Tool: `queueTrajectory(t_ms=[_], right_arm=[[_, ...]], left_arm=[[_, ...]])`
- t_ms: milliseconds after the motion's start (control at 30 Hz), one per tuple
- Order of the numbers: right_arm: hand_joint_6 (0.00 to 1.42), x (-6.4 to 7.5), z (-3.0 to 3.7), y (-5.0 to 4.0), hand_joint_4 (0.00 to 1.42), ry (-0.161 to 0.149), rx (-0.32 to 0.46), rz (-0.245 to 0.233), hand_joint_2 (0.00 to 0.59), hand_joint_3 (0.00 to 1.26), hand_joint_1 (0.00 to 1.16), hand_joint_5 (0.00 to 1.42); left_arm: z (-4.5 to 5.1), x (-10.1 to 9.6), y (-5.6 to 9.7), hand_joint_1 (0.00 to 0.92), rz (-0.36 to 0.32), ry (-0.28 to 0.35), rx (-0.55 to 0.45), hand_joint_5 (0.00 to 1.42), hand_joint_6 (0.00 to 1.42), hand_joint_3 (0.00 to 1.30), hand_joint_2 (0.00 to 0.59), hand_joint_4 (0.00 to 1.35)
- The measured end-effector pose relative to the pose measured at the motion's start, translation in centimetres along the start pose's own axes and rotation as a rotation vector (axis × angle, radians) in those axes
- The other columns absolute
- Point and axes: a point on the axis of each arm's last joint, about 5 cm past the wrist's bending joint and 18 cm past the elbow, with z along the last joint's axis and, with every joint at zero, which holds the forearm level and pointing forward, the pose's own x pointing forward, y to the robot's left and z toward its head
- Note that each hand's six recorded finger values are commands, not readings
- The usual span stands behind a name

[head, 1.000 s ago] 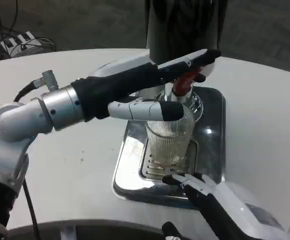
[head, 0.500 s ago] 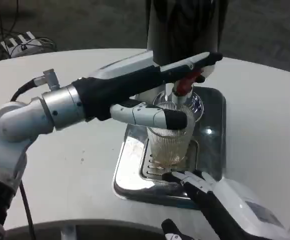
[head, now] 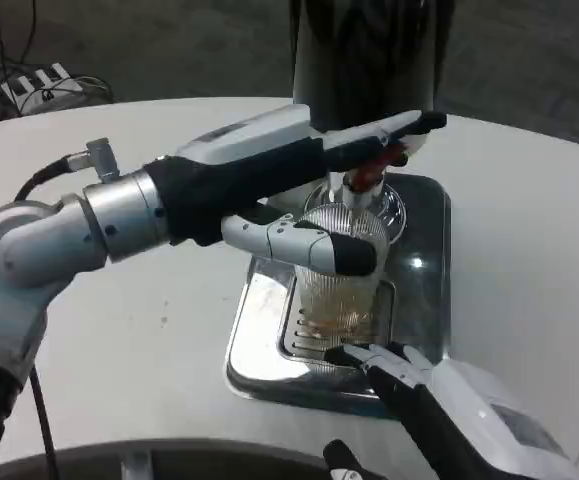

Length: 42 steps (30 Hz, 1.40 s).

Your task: Grasp the cup under the faucet to collect the drink, then remove the cup.

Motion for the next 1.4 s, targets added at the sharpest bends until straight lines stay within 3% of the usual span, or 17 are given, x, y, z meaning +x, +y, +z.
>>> queueTrajectory(t_ms=[167,233,300,333,400,533,633,800,1000,1100,1233,1333,1400], right_arm=[[0.00,0.0,0.00,0.00,0.08,0.001,-0.002,0.000,0.499,0.16,0.71,0.00],[0.00,0.0,-0.02,0.04,0.09,0.004,-0.001,-0.006,0.474,0.15,0.72,0.00],[0.00,-0.1,-0.25,0.32,0.11,0.027,0.004,-0.042,0.419,0.14,0.72,0.02],[0.02,-0.2,-0.53,0.55,0.13,0.054,0.009,-0.109,0.393,0.14,0.72,0.04],[0.05,-0.4,-0.90,0.85,0.14,0.091,0.015,-0.190,0.326,0.13,0.76,0.07],[0.12,-0.2,-1.48,1.51,0.11,0.111,0.088,-0.238,0.269,0.12,0.80,0.07],[0.14,-0.1,-1.98,2.13,0.09,0.129,0.163,-0.316,0.252,0.10,0.80,0.07],[0.14,0.8,-2.63,3.53,0.04,0.114,0.287,-0.402,0.236,0.09,0.81,0.05],[0.15,2.8,-3.16,4.93,0.02,0.088,0.398,-0.436,0.214,0.07,0.81,0.06],[0.17,3.6,-3.56,5.49,0.04,0.103,0.430,-0.456,0.217,0.06,0.81,0.06],[0.18,4.9,-4.43,5.84,0.05,0.121,0.483,-0.520,0.211,0.05,0.80,0.08],[0.18,5.8,-4.56,5.79,0.05,0.093,0.511,-0.545,0.208,0.04,0.80,0.08],[0.19,6.5,-4.71,5.87,0.06,0.097,0.521,-0.548,0.207,0.02,0.79,0.08]], left_arm=[[0.02,0.0,0.0,0.000,0.002,0.001,0.003,0.12,0.07,0.00,0.045,0.00],[0.07,0.0,0.0,0.000,0.000,0.002,0.010,0.12,0.07,0.00,0.046,0.00],[0.12,0.1,0.0,0.000,-0.002,0.003,0.018,0.12,0.07,0.00,0.046,0.00],[0.14,0.1,0.0,0.000,-0.003,0.002,0.019,0.12,0.07,0.00,0.046,0.00],[0.13,0.1,0.0,0.000,-0.003,0.003,0.020,0.12,0.07,0.00,0.046,0.00],[0.14,0.1,0.0,0.000,-0.004,0.006,0.026,0.12,0.07,0.00,0.048,0.00],[0.16,0.1,0.0,0.000,-0.003,0.006,0.031,0.12,0.07,0.00,0.049,0.00],[0.17,0.1,0.0,0.000,-0.003,0.005,0.035,0.12,0.07,0.00,0.050,0.00],[0.17,0.1,0.0,0.000,-0.002,0.005,0.036,0.12,0.07,0.00,0.050,0.00],[0.17,0.1,0.0,0.000,-0.001,0.006,0.036,0.12,0.07,0.00,0.050,0.00],[0.16,0.1,0.0,0.000,-0.003,0.007,0.037,0.12,0.07,0.00,0.052,0.00],[0.18,0.1,0.0,0.000,-0.003,0.005,0.038,0.12,0.06,0.00,0.053,0.00],[0.19,0.1,0.0,0.000,-0.004,0.005,0.039,0.12,0.06,0.00,0.053,0.00]])
